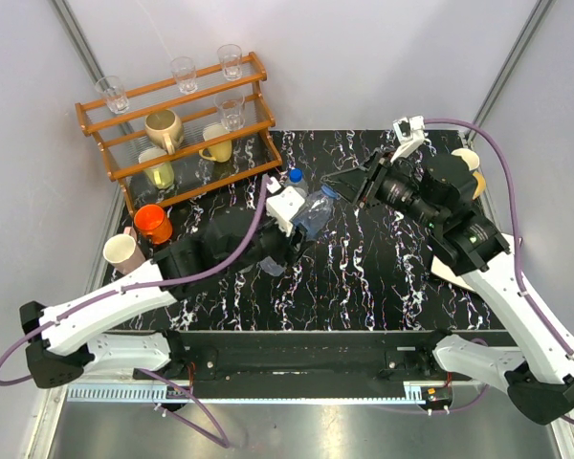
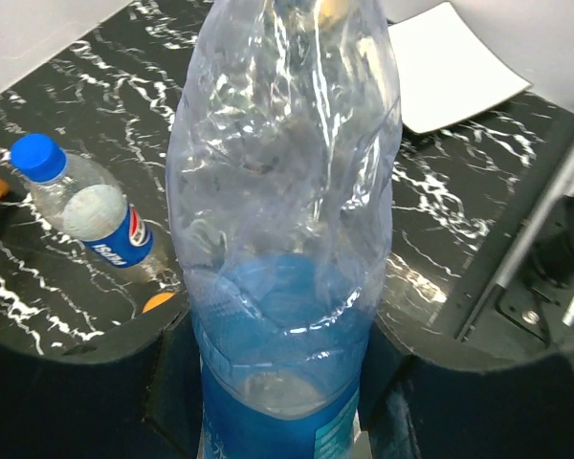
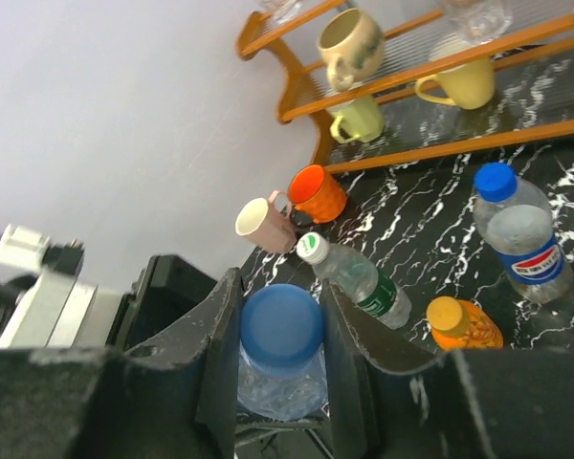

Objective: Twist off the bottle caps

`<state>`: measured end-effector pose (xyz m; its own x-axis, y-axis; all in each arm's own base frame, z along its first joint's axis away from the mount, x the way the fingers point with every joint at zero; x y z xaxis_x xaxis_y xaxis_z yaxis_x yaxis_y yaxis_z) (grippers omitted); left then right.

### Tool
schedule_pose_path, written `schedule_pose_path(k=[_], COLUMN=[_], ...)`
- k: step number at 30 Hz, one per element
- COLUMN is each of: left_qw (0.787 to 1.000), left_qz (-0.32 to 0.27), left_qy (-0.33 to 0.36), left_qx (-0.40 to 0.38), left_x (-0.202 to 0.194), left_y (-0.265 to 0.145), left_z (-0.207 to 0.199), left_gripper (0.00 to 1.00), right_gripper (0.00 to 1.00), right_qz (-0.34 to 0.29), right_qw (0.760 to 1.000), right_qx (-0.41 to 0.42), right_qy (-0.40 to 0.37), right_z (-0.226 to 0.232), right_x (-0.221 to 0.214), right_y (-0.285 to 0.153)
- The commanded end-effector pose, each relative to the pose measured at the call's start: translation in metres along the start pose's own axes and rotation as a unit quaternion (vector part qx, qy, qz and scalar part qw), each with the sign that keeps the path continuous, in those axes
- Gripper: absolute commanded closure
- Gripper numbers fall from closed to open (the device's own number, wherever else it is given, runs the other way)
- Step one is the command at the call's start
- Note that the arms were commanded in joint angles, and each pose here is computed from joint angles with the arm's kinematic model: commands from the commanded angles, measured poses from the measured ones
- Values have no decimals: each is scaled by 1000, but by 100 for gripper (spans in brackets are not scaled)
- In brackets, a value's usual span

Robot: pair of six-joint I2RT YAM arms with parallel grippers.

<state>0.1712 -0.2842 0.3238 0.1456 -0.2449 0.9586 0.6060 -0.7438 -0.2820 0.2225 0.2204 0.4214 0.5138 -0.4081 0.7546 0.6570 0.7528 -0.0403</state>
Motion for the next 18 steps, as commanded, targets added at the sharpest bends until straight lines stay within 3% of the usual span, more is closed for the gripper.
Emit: schedule_pose_path(k=[1, 8, 18], left_qw=[977, 934, 890], left_qz=[-141, -160, -149], left_qy=[-11, -29, -33], left_qx=[-160, -317, -429], left_x=[71, 72, 71], left_y=[-43, -74, -86], left_z=[-28, -38, -50], left_gripper=[46, 46, 45], right_gripper=[100, 100, 100], right_qz=[69, 102, 134], right_qw=[994, 973, 925], right_qx=[54, 163, 278], right_qy=[-63, -128, -220], right_z=[12, 36, 51], right_x=[-18, -26, -44], right_y=[-9, -26, -51])
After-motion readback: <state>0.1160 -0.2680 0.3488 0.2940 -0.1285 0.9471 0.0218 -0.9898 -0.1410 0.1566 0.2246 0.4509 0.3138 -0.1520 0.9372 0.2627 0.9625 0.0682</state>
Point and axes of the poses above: each gripper's point midway between its finger pads, its own y axis out along the fingers, its own z axis along the line the jaws close on, x = y × z, the point moved 4 cm from there along -y, back along the fingers, and after that the axes turned 3 degrees about y, right-handed, at the moved point
